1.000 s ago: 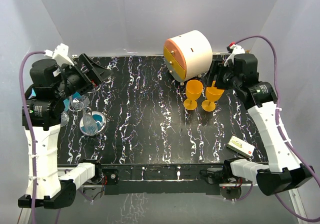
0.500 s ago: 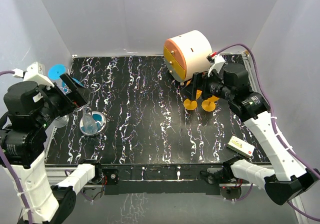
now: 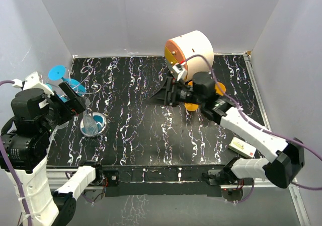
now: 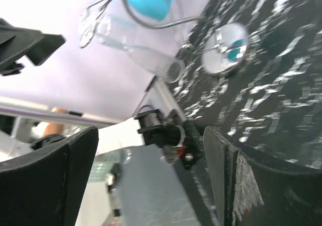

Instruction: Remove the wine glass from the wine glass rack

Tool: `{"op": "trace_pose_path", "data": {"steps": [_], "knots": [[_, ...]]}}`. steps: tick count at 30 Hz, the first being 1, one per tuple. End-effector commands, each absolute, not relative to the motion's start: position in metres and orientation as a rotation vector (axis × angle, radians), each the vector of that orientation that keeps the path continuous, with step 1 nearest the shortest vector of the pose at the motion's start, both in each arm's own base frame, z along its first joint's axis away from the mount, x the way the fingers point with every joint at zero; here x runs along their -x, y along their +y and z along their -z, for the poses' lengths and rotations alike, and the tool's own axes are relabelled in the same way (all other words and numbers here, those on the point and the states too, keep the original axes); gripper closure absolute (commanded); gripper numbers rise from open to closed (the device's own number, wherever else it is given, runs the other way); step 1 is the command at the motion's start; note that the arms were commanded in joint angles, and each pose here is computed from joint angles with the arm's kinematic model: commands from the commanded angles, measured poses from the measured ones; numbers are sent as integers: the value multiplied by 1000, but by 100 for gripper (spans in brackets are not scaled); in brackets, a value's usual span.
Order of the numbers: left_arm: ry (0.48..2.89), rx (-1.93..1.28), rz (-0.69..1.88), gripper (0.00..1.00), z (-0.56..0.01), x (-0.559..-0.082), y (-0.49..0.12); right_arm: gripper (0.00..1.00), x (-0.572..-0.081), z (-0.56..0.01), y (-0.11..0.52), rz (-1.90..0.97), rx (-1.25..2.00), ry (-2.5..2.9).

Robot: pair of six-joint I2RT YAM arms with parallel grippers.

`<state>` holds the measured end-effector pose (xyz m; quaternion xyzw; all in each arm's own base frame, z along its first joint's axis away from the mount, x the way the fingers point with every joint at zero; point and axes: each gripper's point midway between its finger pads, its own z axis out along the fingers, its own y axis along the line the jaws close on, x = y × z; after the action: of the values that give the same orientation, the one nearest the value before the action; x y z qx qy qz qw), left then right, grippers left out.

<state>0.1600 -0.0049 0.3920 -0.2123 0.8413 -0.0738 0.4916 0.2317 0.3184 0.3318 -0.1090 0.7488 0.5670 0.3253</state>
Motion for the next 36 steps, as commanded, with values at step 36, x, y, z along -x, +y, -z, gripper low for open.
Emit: {"op": "trace_pose_path", "data": {"steps": [36], "knots": [[2248,60,-240,1,-354,-202,-5,15,-233,-331,350,-1339,300,1906]]}}
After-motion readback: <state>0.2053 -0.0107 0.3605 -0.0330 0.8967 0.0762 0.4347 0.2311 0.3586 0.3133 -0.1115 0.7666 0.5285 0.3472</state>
